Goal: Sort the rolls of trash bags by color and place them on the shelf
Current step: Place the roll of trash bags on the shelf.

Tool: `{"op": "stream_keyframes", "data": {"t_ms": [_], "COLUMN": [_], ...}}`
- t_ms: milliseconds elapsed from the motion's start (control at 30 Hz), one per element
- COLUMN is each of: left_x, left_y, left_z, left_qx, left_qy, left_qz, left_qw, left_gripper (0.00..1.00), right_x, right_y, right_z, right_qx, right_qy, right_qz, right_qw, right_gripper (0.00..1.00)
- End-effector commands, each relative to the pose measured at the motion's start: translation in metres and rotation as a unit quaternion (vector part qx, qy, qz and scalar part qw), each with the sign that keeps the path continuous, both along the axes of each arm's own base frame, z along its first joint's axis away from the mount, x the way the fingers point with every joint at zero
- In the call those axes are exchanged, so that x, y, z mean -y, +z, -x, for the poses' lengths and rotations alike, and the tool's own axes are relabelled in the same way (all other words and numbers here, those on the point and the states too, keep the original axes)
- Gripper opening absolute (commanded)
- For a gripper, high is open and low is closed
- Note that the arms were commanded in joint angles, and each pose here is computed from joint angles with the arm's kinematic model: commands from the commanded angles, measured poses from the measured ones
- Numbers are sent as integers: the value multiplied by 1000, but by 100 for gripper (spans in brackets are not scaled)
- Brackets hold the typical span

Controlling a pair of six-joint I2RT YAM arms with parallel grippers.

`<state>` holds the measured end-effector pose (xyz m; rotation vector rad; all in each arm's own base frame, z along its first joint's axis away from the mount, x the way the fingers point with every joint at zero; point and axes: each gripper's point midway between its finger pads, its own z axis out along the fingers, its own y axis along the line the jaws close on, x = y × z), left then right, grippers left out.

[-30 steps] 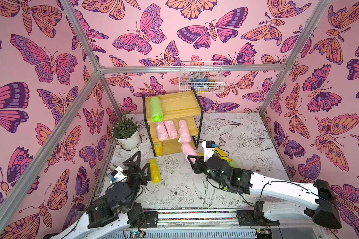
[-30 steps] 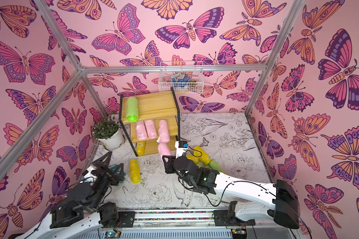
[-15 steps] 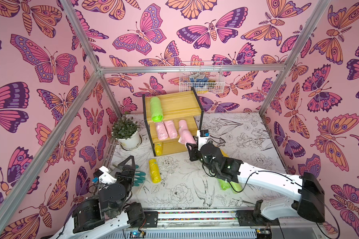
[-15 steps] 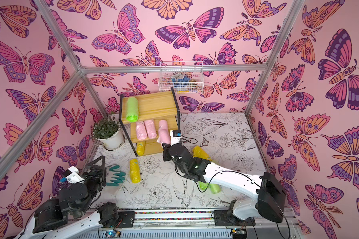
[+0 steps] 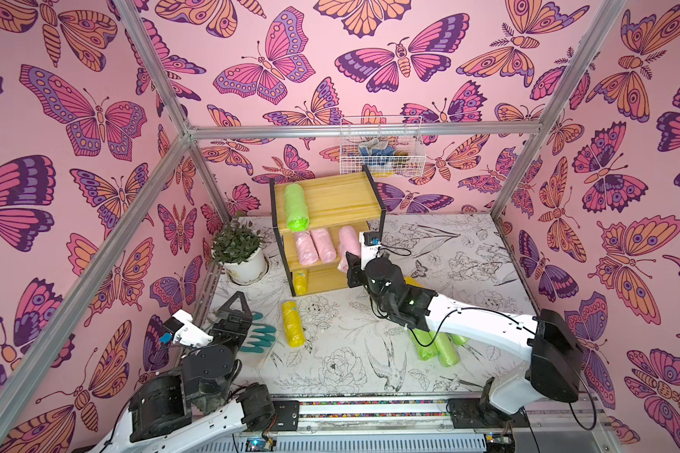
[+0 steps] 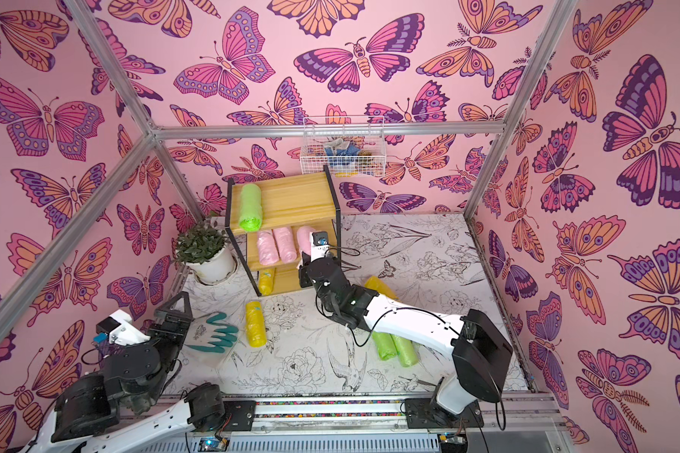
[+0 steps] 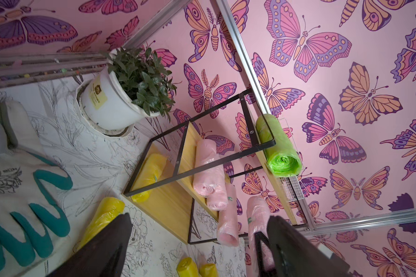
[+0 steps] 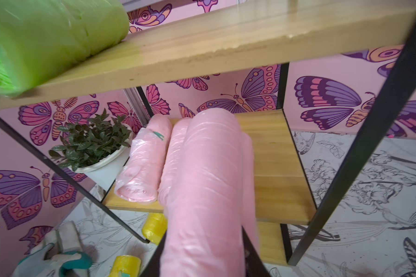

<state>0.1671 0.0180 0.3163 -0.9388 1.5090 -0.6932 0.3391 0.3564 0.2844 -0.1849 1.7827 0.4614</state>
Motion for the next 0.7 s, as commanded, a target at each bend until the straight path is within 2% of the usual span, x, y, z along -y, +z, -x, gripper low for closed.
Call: {"op": "stream_keyframes", "data": {"t_ms": [0, 333, 667], "left_x": [-9, -10, -9], "left_y": [3, 9, 8], "left_z": [0, -2, -2], "left_qx": [-2, -4, -6], "left_qy": [21, 36, 32], "left_qz": [-59, -100, -107], "left_qw": [998, 994, 994], "left_gripper": [94, 96, 96], "right_x": [4, 14, 13], "right_y": [33, 21, -6], "right_z": [-15, -26, -32], "right_qx": [54, 64, 46], "right_qy": [-24, -43, -60], "right_qz": [-5, 31, 52], "right_qw": [998, 997, 996], "right_gripper": [0, 0, 0]}}
